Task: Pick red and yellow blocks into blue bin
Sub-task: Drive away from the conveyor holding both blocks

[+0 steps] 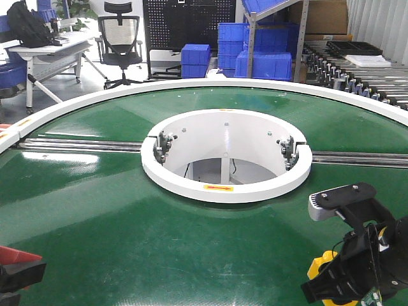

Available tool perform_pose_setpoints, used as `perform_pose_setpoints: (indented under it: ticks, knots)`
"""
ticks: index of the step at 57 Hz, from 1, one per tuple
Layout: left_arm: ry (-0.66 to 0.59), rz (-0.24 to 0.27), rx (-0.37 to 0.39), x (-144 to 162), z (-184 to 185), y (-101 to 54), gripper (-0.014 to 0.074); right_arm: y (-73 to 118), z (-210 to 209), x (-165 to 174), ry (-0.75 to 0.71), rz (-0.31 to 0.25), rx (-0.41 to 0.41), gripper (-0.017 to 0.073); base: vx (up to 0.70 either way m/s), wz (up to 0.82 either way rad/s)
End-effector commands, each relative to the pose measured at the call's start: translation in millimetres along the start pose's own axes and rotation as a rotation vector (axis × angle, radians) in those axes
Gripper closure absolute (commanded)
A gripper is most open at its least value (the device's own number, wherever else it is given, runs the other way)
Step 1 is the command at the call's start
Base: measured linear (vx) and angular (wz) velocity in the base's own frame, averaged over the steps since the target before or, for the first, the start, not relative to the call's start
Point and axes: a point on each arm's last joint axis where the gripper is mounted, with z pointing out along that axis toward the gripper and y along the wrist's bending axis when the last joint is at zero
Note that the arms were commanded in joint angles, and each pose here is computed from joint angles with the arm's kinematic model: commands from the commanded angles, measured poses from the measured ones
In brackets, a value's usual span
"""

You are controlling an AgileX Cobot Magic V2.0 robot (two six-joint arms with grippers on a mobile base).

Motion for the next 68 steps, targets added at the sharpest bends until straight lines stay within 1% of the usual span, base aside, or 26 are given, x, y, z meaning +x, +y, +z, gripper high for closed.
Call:
perform_pose_setpoints:
  ticks: [1, 27, 68]
  knots:
    - [-0.099, -0.010, -0.003, -12.6, -8.0, -1.2, 0.0258, -0.6, -15.5, -7.9, -0.094, -0.014, 0.011, 0.0315, 0.00, 0.01]
    - [-0.099, -0.010, -0.003, -12.6, -8.0, -1.2, 0.0258, -0.6, -15.5, -7.9, -0.094, -0.014, 0.011, 0.0315, -0.03, 0.12]
    - [-0.100, -0.010, -0.003, -12.7, -8.0, -1.1, 0.0258, -0.6, -15.5, -8.0, -0.095, -0.014, 0.011, 0.0315, -0.12, 0.46]
